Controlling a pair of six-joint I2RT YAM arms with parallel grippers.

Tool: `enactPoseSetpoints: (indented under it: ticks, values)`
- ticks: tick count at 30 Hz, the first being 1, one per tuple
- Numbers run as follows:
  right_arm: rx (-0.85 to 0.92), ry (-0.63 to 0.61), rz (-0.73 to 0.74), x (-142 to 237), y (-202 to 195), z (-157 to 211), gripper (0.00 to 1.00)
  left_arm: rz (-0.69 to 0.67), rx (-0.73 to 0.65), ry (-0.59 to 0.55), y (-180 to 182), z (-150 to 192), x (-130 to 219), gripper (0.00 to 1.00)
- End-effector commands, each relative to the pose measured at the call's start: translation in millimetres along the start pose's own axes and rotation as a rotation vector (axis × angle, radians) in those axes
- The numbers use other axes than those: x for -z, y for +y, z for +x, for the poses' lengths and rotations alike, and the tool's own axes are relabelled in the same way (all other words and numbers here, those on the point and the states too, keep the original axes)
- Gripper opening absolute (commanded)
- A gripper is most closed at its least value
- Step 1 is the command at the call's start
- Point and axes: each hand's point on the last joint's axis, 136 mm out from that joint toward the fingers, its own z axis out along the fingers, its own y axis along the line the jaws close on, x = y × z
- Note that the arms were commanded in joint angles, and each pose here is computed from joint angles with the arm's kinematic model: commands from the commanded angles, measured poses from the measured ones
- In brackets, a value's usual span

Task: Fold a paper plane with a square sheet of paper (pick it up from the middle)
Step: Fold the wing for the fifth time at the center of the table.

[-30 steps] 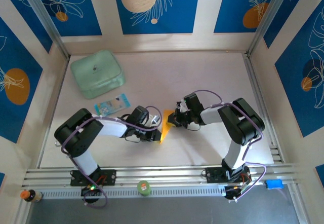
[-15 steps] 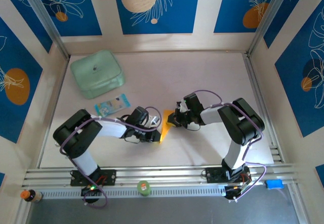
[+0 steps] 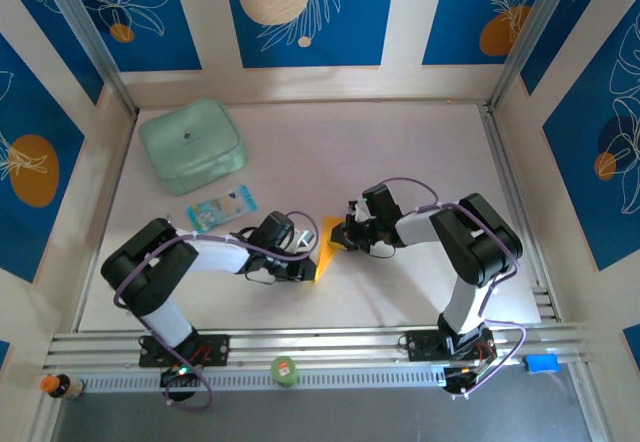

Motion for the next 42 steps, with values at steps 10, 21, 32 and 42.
enactPoseSetpoints:
  ticks: [10, 21, 32, 42]
  values:
    - [-0.176, 0.031, 0.258, -3, -77, 26, 0.08, -0.180, 0.155, 0.182, 50, 67, 4, 0.08]
    - [-0.175, 0.032, 0.257, -4, -77, 26, 0.08, -0.178, 0.161, 0.182, 51, 71, 5, 0.10]
    - [-0.177, 0.031, 0.261, -4, -78, 28, 0.08, -0.190, 0.166, 0.172, 53, 76, 10, 0.02]
    - [-0.176, 0.031, 0.255, -3, -75, 28, 0.08, -0.179, 0.101, 0.048, 31, 54, 32, 0.02]
